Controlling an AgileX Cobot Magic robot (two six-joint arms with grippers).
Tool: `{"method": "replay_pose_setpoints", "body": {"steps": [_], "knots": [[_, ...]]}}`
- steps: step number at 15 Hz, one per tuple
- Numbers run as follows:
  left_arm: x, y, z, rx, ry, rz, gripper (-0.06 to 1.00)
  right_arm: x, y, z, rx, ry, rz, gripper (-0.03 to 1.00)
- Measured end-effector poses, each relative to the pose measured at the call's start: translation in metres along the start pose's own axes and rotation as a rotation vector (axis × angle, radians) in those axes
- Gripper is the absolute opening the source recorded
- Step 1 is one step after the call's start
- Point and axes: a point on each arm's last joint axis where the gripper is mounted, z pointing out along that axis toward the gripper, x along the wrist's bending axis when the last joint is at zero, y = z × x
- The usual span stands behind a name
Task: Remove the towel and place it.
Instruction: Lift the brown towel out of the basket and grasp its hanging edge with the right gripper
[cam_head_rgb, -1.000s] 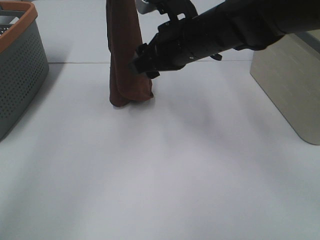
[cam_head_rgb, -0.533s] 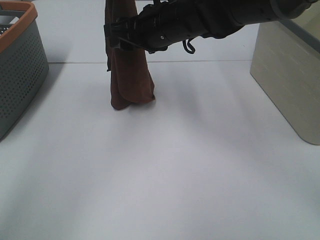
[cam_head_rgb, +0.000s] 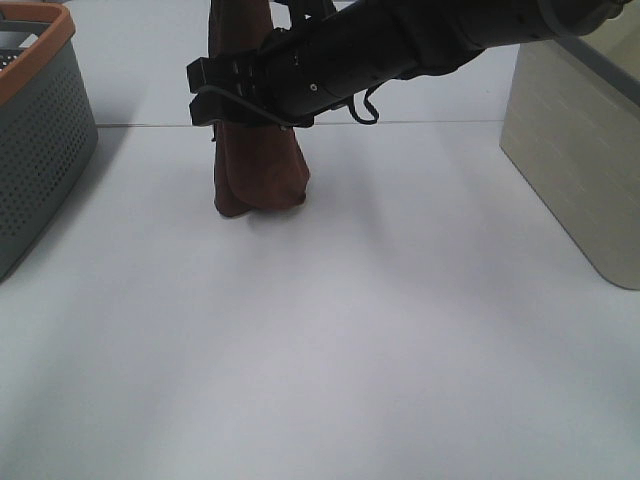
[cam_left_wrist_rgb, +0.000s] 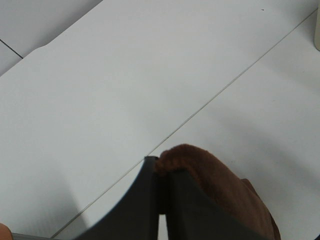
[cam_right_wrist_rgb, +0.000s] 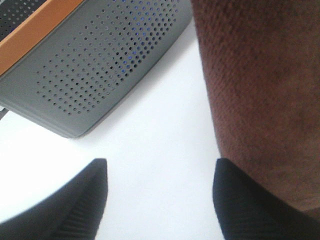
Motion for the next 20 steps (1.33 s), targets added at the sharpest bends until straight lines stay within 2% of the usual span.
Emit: {"method": "replay_pose_setpoints", "body": {"steps": [2,4,8,11,16,18,20], "knots": [[0.0,0.0,0.0,-0.001,-0.003,-0.003,0.02,-0.007,-0.004,0.009,-0.02,-0.05,-0.012,0.53],[0.0,0.0,0.0,-0.002,-0.004,-0.004,0.02,-0.01,-0.024,0.029,0.026,-0.071,-0.009,0.53],[0.0,0.0,0.0,-0.002,-0.005,-0.005,0.02,0.019,-0.038,0.038,0.037,-0.034,0.003,0.53],[0.0,0.0,0.0,-0.002,-0.005,-0.005,0.02,0.032,-0.039,0.042,-0.043,-0.083,-0.038,0.53],[-0.001,-0.002,0.0,0.019,-0.01,-0.005,0.02,-0.003,-0.048,0.062,-0.127,-0.266,-0.043,0.53],[-0.001,-0.002,0.0,0.027,-0.012,-0.005,0.02,-0.035,-0.036,0.057,-0.151,-0.339,-0.043,0.53],[-0.001,-0.003,0.0,0.035,-0.013,-0.005,0.02,-0.067,-0.031,0.051,-0.149,-0.4,0.012,0.53]]}}
